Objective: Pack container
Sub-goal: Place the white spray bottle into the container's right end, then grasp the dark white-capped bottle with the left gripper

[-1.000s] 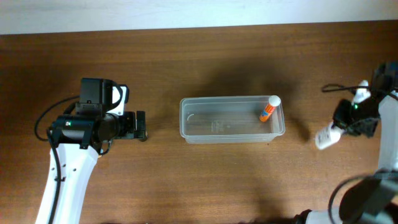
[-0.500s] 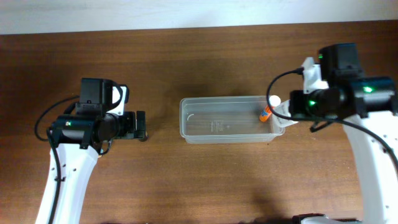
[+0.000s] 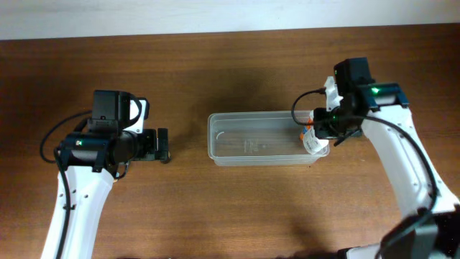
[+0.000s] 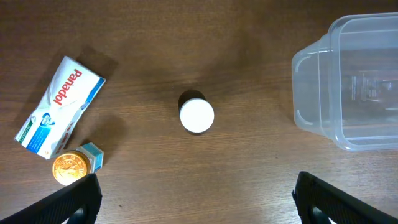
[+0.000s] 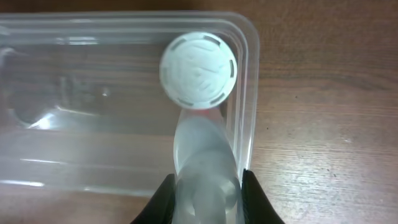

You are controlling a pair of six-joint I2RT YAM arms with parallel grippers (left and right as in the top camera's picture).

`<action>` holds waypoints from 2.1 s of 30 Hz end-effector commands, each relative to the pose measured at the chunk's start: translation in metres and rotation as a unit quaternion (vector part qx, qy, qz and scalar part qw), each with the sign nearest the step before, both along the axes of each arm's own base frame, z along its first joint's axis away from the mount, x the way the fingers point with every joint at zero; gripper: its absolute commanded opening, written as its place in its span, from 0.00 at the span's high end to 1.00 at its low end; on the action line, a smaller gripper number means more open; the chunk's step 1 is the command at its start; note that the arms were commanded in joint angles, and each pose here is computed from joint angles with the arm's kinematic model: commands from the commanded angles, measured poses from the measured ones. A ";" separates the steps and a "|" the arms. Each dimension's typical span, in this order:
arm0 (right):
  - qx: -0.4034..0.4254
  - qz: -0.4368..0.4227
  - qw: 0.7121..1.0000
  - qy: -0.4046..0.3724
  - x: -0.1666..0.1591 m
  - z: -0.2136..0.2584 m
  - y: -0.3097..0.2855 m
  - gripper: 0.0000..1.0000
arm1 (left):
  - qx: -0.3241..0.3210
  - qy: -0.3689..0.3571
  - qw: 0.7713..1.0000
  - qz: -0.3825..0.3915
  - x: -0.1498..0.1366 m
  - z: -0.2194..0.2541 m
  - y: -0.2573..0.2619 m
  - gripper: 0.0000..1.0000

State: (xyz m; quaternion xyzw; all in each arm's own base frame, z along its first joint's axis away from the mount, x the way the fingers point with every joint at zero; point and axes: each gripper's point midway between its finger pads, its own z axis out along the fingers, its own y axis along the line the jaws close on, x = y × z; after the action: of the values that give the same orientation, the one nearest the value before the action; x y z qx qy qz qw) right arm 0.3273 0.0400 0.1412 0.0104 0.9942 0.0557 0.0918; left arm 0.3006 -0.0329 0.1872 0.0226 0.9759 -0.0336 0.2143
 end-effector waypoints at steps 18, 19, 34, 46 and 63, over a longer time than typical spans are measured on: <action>-0.004 0.002 1.000 0.031 -0.004 -0.014 0.001 0.57 | -0.008 -0.008 1.000 0.000 0.004 0.006 -0.001 0.01; -0.004 0.002 1.000 0.019 -0.003 -0.005 0.001 0.56 | -0.008 -0.008 1.000 0.000 0.004 0.006 -0.001 0.01; -0.014 -0.138 0.974 -0.181 -0.016 0.116 -0.089 0.22 | -0.008 -0.011 1.000 0.000 0.010 0.003 -0.002 0.01; -0.001 -0.186 0.982 -0.023 -0.009 0.031 -0.121 0.23 | 0.002 0.121 0.993 0.005 0.029 -0.087 -0.003 0.01; 0.003 -0.186 0.982 0.008 -0.005 0.011 -0.122 0.24 | -0.040 0.167 0.985 0.029 0.039 -0.129 -0.017 0.69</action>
State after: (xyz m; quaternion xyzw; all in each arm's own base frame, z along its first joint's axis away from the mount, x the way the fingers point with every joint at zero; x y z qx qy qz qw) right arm 0.3229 -0.0810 0.1514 0.1924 0.9763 0.0390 0.0915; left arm 0.3381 -0.0406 0.0551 -0.0119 0.9979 -0.0377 0.0518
